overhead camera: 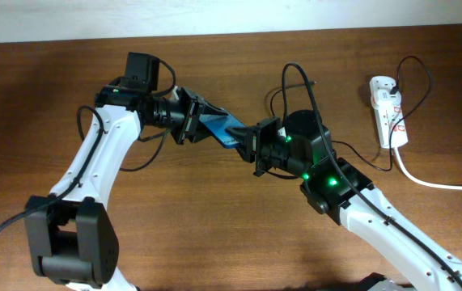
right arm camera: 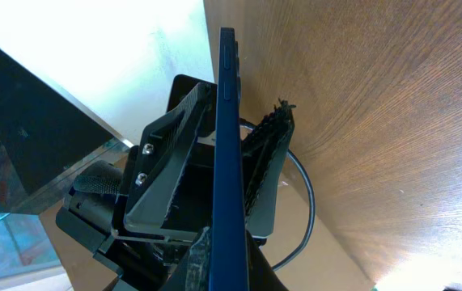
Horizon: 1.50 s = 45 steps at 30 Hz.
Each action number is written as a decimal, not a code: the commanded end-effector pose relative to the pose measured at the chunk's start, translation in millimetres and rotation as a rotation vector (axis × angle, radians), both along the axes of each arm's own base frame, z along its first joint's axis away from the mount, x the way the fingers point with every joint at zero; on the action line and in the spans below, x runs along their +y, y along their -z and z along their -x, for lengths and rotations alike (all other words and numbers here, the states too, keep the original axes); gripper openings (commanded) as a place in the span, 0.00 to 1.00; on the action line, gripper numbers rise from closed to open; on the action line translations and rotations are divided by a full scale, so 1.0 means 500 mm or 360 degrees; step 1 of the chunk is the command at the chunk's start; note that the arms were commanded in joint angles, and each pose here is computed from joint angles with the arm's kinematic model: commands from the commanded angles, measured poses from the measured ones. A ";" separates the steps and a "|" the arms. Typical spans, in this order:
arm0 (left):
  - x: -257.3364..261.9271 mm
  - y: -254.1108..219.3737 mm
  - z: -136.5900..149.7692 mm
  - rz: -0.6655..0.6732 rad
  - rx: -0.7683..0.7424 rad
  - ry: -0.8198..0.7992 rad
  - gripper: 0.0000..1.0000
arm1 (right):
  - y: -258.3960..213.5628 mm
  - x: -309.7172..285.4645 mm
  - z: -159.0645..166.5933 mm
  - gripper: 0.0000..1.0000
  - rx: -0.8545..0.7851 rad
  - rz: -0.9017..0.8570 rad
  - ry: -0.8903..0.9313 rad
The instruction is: Plug charger to phone and switch on socket
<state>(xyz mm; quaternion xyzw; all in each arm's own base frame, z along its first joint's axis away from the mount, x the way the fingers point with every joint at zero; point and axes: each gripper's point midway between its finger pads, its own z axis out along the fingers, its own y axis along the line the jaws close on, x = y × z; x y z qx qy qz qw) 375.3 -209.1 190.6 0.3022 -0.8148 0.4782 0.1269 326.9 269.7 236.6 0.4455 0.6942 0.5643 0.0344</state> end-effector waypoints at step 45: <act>0.011 0.034 0.102 -0.0104 -0.0407 0.0580 0.00 | 0.152 -0.307 0.007 0.54 -0.0134 0.2102 -0.0124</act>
